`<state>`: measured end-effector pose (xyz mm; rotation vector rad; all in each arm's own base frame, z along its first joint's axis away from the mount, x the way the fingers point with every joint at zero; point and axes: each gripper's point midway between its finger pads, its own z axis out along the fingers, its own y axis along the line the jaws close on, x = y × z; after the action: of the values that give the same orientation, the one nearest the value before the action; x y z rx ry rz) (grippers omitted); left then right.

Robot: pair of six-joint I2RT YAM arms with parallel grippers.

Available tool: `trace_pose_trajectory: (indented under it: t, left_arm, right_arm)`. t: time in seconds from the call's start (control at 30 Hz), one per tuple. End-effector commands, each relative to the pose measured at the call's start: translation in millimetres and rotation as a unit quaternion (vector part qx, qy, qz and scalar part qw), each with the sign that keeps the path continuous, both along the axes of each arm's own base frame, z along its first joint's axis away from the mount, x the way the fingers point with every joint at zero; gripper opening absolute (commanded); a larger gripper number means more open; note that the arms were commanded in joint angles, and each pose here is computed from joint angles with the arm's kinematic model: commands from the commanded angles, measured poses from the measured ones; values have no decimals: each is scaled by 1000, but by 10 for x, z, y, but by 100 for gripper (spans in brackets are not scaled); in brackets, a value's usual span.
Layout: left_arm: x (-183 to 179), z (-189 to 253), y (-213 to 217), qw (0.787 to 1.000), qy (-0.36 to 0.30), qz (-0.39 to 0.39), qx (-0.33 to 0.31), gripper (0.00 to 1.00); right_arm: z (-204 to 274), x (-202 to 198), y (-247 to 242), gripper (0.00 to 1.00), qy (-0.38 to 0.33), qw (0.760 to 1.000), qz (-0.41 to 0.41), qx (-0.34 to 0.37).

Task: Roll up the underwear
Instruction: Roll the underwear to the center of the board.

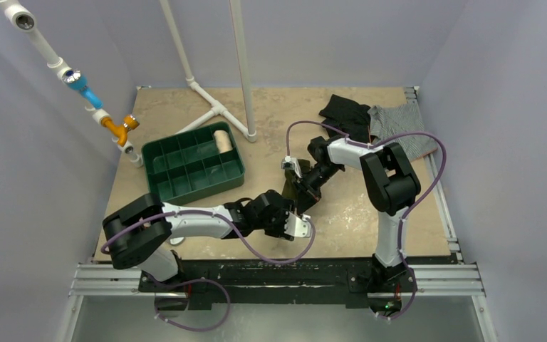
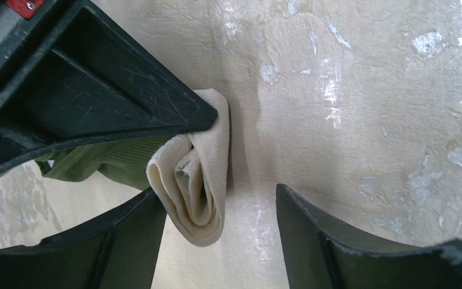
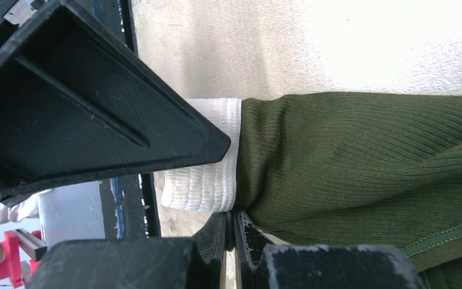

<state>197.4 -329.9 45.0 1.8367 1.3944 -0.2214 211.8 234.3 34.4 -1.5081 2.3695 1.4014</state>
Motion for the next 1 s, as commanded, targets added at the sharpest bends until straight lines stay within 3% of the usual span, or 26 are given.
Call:
trace_pose_trajectory:
  t: [0.0, 0.17, 0.33, 0.73, 0.97]
  left_arm:
    - [61, 236, -217, 999, -6, 0, -40, 61]
    - [-9, 200, -237, 999, 27, -2, -28, 42]
    - [-56, 85, -231, 998, 57, 2, -6, 30]
    - [-36, -106, -134, 997, 76, 18, 29, 33]
    - [-84, -104, -154, 993, 111, 14, 36, 13]
  right_arm:
    - [118, -20, 22, 0, -9, 1000, 4, 20]
    - [136, -11, 24, 0, -12, 1000, 3, 21]
    - [151, -14, 29, 0, -11, 1000, 3, 24]
    - [163, -28, 21, 0, -9, 1000, 6, 23]
    - [173, -47, 24, 0, -6, 1000, 6, 26]
